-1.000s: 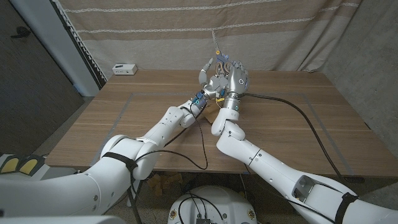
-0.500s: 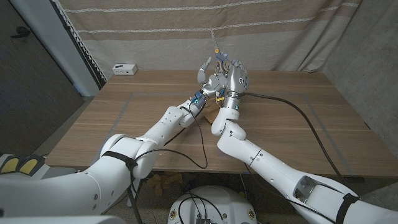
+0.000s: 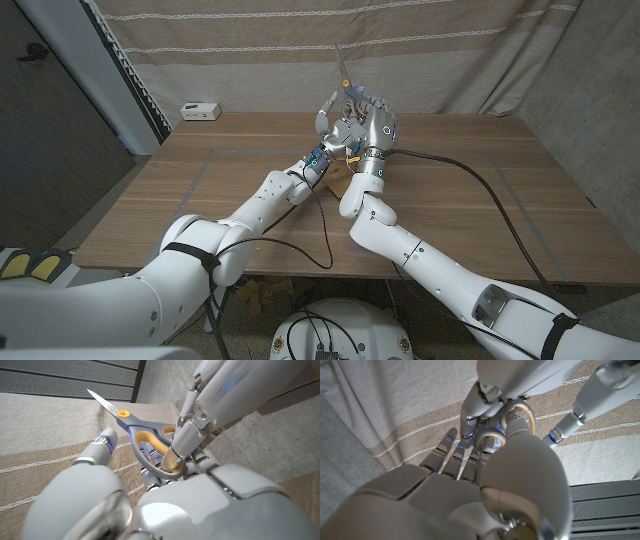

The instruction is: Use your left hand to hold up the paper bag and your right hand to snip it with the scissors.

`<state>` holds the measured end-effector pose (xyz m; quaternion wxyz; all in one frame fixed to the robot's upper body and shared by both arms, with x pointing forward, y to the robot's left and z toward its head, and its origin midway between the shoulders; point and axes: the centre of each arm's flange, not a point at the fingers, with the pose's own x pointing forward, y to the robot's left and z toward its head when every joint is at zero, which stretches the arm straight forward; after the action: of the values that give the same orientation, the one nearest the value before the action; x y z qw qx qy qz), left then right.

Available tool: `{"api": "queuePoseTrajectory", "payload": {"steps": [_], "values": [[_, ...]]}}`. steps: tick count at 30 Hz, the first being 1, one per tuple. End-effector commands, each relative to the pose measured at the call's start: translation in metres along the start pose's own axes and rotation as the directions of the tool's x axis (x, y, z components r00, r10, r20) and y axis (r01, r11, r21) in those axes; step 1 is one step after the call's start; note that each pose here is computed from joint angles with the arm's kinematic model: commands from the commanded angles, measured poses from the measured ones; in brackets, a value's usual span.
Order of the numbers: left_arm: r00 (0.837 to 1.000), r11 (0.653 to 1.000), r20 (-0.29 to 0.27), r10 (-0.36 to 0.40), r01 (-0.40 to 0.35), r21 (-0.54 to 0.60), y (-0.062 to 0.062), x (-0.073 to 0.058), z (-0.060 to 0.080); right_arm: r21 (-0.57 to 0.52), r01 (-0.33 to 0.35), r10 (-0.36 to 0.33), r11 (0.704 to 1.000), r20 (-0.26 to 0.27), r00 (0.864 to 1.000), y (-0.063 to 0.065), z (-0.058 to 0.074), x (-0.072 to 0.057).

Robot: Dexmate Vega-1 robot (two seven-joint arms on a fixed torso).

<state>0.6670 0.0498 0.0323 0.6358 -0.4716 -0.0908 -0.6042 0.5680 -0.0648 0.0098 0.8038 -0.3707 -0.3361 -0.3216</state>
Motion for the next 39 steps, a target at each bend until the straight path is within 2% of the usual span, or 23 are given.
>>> {"api": "queuePoseTrajectory", "payload": {"steps": [1,19,39], "values": [[0.999,1.0,0.032,0.026,-0.026,0.013,0.002,-0.011,0.009,0.013,0.011,-0.011,1.0,0.006,1.0,-0.005,0.002,0.0],[0.997,0.997,0.047,0.054,-0.057,0.055,0.001,-0.018,0.015,0.048,0.025,-0.024,0.999,-0.004,1.0,-0.018,-0.001,-0.002],[0.99,0.991,0.125,0.068,-0.082,0.107,-0.003,-0.029,0.036,0.065,0.021,-0.02,0.998,-0.022,1.0,-0.021,-0.009,-0.006]]}}
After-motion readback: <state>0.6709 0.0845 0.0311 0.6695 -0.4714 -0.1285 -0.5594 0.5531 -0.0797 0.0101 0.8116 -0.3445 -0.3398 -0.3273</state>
